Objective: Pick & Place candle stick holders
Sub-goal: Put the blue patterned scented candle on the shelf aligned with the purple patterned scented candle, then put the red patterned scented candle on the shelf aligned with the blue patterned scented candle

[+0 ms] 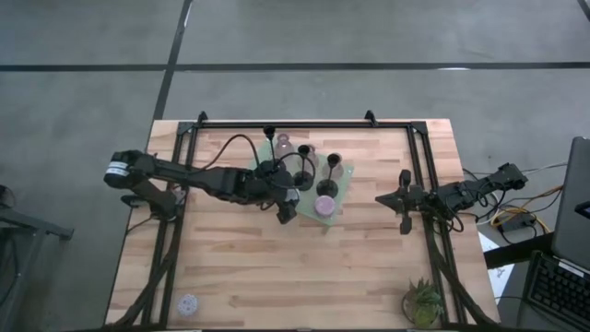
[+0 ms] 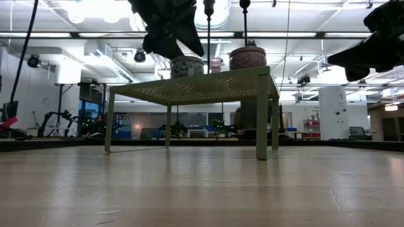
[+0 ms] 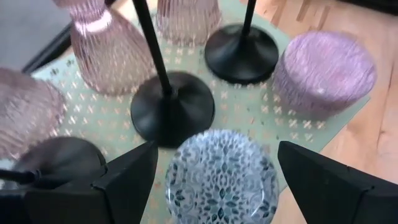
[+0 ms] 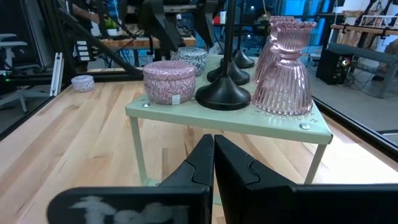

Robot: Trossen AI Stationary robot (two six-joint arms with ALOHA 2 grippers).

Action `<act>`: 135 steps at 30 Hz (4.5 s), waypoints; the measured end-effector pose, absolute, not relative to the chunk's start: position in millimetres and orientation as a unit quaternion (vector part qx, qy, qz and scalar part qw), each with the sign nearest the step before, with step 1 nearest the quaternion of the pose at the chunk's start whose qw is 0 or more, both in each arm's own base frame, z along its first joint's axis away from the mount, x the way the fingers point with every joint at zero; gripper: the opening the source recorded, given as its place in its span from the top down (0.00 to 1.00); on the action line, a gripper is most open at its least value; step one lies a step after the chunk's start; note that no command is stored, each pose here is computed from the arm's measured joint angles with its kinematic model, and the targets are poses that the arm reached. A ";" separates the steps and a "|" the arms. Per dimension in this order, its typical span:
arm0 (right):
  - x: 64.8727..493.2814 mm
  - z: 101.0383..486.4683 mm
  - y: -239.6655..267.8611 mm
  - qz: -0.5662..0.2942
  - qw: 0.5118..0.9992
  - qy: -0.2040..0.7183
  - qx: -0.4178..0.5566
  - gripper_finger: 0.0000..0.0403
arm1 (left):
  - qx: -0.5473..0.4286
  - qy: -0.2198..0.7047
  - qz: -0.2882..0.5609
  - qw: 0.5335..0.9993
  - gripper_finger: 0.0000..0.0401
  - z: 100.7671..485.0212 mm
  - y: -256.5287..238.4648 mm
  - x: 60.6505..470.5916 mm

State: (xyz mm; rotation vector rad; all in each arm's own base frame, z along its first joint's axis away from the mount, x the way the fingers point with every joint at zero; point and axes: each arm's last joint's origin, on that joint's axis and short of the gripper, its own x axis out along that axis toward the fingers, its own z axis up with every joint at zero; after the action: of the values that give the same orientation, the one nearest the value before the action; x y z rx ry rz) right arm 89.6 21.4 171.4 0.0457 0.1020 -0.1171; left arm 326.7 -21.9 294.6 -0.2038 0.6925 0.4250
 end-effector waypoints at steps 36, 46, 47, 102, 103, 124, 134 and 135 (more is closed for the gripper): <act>89.6 171.4 21.4 -0.058 0.997 0.051 0.023 0.98 | -0.040 0.383 0.212 0.898 0.26 295.7 -53.9 288.3; 89.7 171.4 21.5 -0.058 0.997 0.051 0.023 0.98 | -0.012 0.391 0.241 0.888 0.36 283.3 -48.4 285.8; 89.7 171.4 21.5 -0.058 0.997 0.051 0.023 0.98 | -0.009 0.391 0.246 0.887 0.37 281.2 -47.5 285.5; 89.7 171.4 21.4 -0.058 0.997 0.051 0.023 0.98 | -0.292 0.644 0.078 0.703 0.02 222.1 -87.1 218.9; 89.7 171.4 21.5 -0.058 0.997 0.051 0.023 0.98 | -0.293 0.651 0.075 0.697 0.02 220.3 -89.9 216.5; 89.7 171.4 21.5 -0.058 0.997 0.051 0.023 0.98 | -0.353 0.667 0.139 0.641 0.02 222.1 -174.8 156.6; 89.7 171.4 21.5 -0.058 0.997 0.051 0.023 0.98 | -0.425 0.658 0.198 0.590 0.02 221.7 -197.5 132.6; 89.7 171.4 21.5 -0.058 0.997 0.051 0.023 0.98 | -0.432 0.656 0.205 0.584 0.02 221.1 -198.4 131.6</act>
State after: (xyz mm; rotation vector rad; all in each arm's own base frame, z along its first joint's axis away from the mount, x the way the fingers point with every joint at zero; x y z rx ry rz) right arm 89.7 21.5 171.4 0.0456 0.1024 -0.1169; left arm 131.6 -198.4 221.1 -1.0088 1.5307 0.4780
